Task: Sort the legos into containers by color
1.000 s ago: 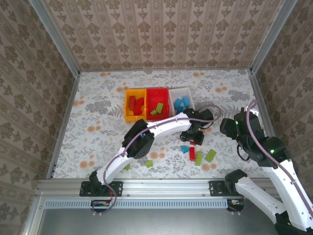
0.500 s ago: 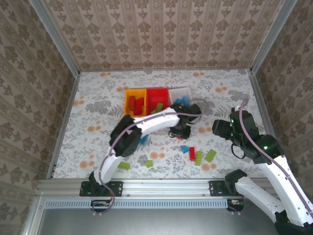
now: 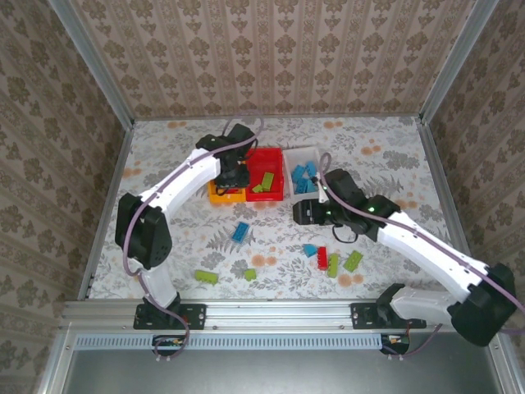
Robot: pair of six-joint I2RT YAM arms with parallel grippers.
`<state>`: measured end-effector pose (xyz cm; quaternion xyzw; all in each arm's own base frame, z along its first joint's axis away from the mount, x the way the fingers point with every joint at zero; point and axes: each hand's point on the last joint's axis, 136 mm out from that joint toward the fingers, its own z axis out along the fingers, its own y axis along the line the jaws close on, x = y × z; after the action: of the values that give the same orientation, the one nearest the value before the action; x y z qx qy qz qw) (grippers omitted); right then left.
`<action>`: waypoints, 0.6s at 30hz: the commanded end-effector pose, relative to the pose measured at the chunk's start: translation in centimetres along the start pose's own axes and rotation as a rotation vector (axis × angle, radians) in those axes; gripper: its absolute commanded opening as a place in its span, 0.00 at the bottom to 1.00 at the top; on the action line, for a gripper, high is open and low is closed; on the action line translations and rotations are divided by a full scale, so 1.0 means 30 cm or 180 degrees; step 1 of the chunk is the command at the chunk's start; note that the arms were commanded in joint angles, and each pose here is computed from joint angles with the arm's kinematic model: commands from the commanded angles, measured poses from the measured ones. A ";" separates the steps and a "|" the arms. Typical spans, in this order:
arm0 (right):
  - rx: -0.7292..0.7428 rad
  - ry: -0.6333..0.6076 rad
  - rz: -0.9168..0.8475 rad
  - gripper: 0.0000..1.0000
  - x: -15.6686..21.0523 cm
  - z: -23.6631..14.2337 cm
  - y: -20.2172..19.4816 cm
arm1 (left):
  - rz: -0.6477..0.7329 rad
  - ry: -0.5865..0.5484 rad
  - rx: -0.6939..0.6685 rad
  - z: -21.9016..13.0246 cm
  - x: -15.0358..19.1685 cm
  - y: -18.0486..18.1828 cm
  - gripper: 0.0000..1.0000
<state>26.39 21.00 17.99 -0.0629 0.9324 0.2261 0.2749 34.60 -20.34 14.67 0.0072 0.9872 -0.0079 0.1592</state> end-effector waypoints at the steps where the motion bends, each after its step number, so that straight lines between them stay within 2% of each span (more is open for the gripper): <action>1: -0.0301 -0.0167 -0.0064 0.73 -0.095 0.008 0.101 | 0.0174 0.0119 -0.0295 0.054 0.003 0.081 0.27; 6: -0.0332 -0.0008 -0.0123 0.72 -0.106 0.062 0.127 | 0.0228 0.0073 -0.0500 0.102 -0.054 0.115 0.27; 12: -0.0336 0.0076 -0.0115 0.73 -0.109 0.087 0.135 | 0.0263 0.0138 -0.0741 0.154 -0.067 0.153 0.28; 18: -0.0336 0.0104 -0.0124 0.73 -0.104 0.084 0.135 | 0.0300 0.0157 -0.0743 0.203 -0.074 0.164 0.29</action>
<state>29.28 25.10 18.50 -0.0838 0.9261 0.2605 0.2597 37.73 -16.14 9.85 0.0256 0.9862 0.0979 0.1307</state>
